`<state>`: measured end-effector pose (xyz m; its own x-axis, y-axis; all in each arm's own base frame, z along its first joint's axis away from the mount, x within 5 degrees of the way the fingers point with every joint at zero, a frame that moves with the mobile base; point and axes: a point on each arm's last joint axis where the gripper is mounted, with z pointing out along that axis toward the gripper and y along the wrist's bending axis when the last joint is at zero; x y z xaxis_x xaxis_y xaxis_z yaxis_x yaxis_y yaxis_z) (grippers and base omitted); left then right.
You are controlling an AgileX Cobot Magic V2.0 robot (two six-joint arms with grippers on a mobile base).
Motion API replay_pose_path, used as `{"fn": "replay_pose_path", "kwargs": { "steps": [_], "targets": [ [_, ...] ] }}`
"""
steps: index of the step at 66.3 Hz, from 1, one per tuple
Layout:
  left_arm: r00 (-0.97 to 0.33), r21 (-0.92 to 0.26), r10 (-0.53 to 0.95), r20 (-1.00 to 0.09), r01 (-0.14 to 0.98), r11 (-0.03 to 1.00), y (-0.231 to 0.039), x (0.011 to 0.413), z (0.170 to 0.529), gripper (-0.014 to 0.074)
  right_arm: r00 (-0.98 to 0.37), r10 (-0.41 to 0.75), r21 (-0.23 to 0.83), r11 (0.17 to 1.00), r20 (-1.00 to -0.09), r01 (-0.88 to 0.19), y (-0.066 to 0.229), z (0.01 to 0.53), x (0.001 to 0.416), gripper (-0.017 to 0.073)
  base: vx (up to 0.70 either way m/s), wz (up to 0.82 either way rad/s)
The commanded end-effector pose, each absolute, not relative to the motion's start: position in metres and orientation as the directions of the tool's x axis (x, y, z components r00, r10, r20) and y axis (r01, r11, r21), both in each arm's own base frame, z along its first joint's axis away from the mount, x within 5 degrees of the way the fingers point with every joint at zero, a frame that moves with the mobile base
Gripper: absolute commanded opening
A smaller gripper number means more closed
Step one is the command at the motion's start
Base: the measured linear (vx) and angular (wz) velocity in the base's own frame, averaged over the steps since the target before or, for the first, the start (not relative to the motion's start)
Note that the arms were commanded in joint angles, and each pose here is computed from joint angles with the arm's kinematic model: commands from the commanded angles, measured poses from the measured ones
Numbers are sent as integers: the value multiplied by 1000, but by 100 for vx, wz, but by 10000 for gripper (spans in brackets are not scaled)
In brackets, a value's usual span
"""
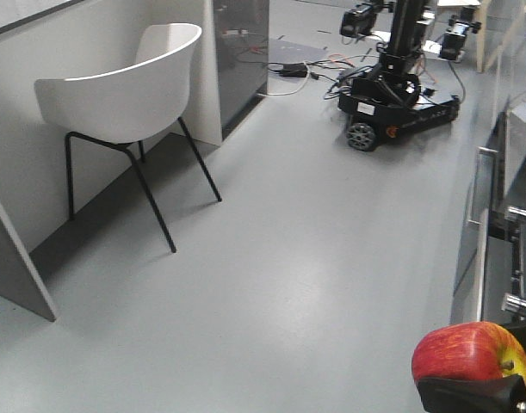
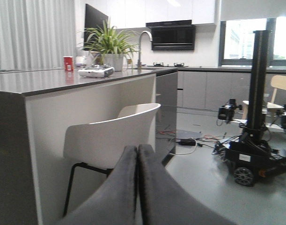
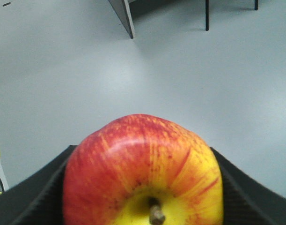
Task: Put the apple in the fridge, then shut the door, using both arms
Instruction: 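Drive the base away from the counter, turning toward the open fridge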
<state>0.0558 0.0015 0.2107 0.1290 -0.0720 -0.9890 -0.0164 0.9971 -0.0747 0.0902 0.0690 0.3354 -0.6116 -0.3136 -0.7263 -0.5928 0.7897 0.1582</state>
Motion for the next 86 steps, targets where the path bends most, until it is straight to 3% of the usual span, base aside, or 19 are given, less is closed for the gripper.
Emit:
{"fn": "replay_pose_path", "kwargs": {
  "steps": [1,86],
  "targets": [
    [186,-90,-88,-979,-5,996,1,55,208,-6,-568,-280,158,783,-774,-602,71,347,92,186,4,25],
    [186,-90,-88,-979,-5,996,1,55,208,-6,-571,-283,159,782,-771,-602,71,347,91,186,10,40]
  ]
}}
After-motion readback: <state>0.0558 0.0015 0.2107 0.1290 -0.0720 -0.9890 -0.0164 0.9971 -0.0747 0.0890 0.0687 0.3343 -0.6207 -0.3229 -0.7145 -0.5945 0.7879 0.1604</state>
